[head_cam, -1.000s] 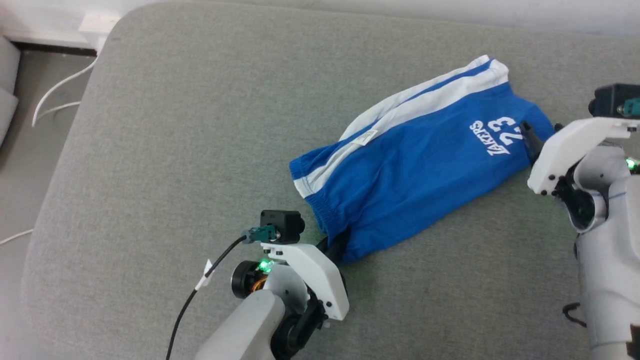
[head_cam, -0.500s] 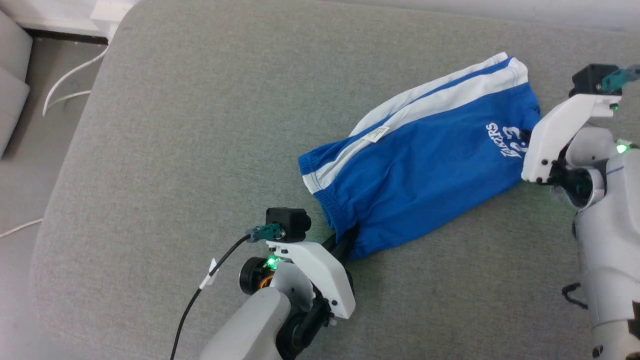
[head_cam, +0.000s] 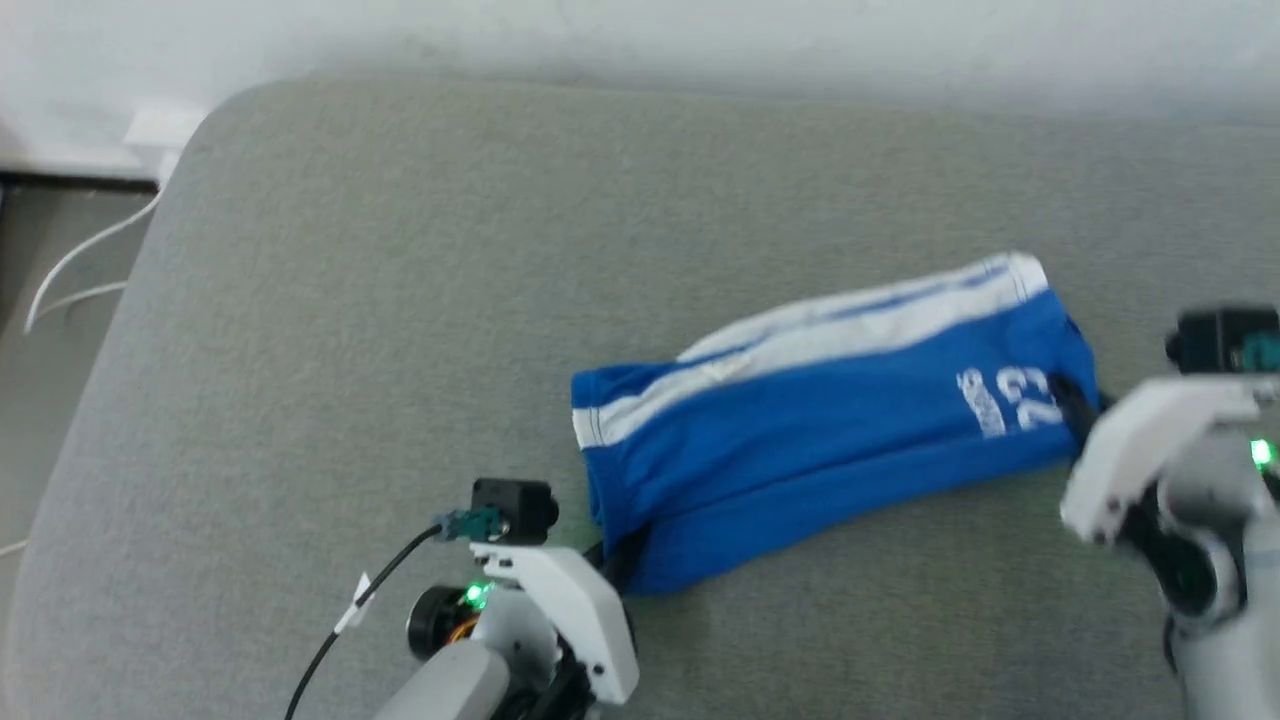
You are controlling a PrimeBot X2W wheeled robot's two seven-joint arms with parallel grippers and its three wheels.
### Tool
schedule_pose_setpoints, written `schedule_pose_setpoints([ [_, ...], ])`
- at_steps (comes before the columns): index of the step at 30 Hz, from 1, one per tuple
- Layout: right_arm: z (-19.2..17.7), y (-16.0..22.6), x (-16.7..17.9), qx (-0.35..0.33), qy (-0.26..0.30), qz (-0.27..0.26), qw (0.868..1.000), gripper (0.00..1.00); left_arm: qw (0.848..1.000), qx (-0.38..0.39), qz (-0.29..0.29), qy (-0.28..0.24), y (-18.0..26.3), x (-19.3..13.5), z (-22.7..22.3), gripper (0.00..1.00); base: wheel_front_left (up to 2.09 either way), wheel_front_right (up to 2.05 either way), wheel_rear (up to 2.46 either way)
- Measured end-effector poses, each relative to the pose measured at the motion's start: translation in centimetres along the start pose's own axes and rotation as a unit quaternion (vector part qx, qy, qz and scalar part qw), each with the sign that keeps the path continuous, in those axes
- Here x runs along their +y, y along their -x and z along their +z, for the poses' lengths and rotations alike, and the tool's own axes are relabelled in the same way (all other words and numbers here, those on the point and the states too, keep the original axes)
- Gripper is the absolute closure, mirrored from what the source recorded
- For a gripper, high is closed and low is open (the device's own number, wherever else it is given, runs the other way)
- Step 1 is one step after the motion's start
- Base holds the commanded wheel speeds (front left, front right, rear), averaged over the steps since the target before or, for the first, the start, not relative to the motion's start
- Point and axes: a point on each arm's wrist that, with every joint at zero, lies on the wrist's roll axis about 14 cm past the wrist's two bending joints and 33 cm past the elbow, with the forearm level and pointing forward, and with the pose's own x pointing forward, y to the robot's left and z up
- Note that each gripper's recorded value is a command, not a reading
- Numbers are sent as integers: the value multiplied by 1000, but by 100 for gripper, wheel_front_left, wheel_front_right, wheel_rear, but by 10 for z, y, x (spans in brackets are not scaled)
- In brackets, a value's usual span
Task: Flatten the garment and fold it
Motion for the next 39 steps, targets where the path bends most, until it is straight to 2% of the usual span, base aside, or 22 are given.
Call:
schedule_pose_setpoints([
  [6,-44,55,-22,16,-39,-47,998,100,998,44,-30,-24,12,-14,-14,100,0,0,0],
  [13,-85,80,-38,45,-81,-75,993,100,994,82,-52,-40,17,-25,-20,100,0,0,0],
  [14,-89,80,-37,48,-88,-73,992,55,994,83,-53,-38,17,-26,-20,49,0,0,0],
  [15,-92,79,-36,49,-90,-72,992,0,995,81,-53,-36,18,-26,-20,0,0,0,0],
  [22,-69,87,-46,-35,-106,-83,990,0,998,10,-53,-15,27,-31,4,0,0,0,0],
  [26,-47,96,-54,-103,-96,-98,985,0,996,-83,-30,-8,33,-18,37,0,0,0,0],
  [29,-42,98,-60,-123,-93,-107,982,0,985,-169,-16,-18,38,-10,68,0,0,0,0],
  [34,-37,86,-59,-118,-82,-107,984,0,965,-253,12,-69,43,5,94,0,0,0,0],
  [39,-58,67,-55,-52,-75,-105,990,0,946,-312,32,-84,45,11,126,0,0,0,0],
])
